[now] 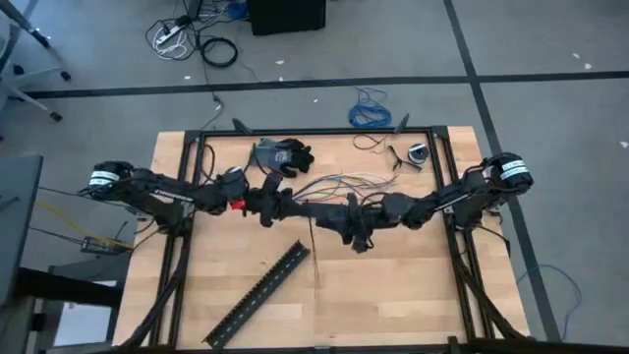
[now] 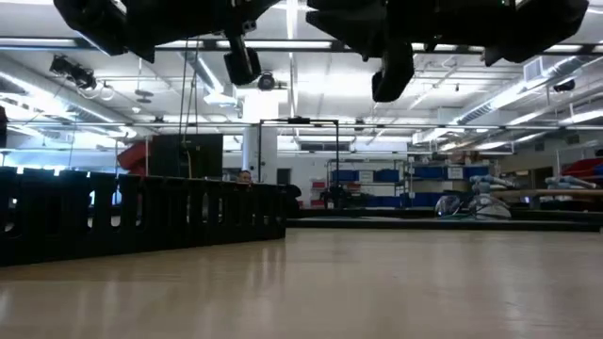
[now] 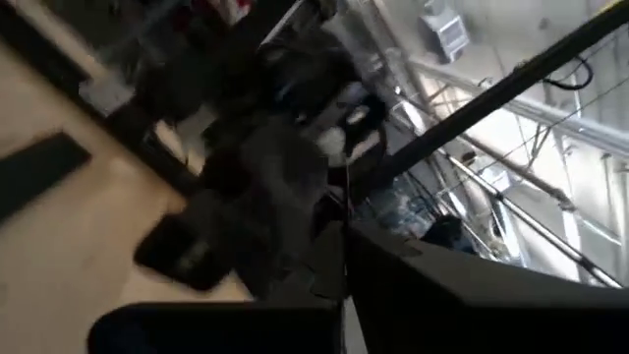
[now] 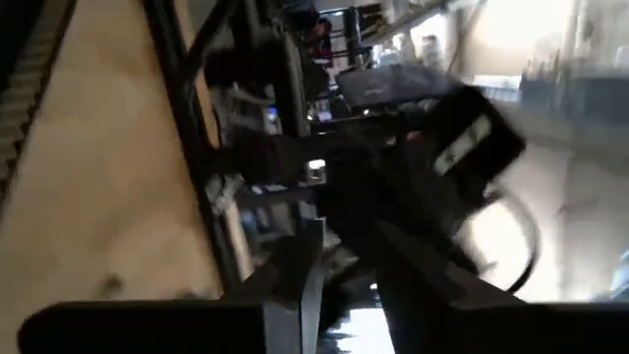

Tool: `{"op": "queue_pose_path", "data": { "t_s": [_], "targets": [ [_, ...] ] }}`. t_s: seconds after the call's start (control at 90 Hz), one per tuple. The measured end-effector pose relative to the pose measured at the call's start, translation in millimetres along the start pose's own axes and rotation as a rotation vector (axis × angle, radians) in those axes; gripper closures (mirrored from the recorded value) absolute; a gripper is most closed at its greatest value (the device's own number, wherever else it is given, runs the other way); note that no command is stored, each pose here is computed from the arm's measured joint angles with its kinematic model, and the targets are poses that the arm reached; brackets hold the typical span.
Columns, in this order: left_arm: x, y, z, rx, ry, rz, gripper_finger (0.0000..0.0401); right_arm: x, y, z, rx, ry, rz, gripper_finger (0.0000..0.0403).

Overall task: Ziptie cables
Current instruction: Wrap the cable wires with the black zip tie

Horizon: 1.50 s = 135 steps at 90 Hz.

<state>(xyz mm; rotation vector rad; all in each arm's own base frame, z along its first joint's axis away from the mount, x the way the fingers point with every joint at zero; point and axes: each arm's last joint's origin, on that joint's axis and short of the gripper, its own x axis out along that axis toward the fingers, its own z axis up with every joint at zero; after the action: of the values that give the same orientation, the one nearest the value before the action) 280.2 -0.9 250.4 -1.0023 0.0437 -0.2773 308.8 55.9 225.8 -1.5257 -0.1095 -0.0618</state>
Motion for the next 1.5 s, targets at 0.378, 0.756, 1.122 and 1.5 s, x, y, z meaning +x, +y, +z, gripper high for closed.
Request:
{"op": "queue_pose_path", "data": {
  "t_s": [0.378, 0.756, 1.122, 1.5],
  "targets": [
    [0, 8, 12, -0.030, -0.016, 0.100, 0.0401, 1, -3, 7, -0.075, 0.023, 0.000, 0.0321],
    [0, 11, 13, -0.086, -0.021, 0.121, 0.0401, 2, 4, 1, -0.197, 0.036, 0.077, 0.0328],
    [11, 17, 14, -0.105, -0.011, 0.135, 0.0401, 3, 7, -2, -0.164, -0.001, 0.099, 0.0328],
    [16, 12, 35, 0.090, -0.039, 0.107, 0.0401, 0, 11, 8, -0.045, -0.002, 0.140, 0.0328]
  ]
}}
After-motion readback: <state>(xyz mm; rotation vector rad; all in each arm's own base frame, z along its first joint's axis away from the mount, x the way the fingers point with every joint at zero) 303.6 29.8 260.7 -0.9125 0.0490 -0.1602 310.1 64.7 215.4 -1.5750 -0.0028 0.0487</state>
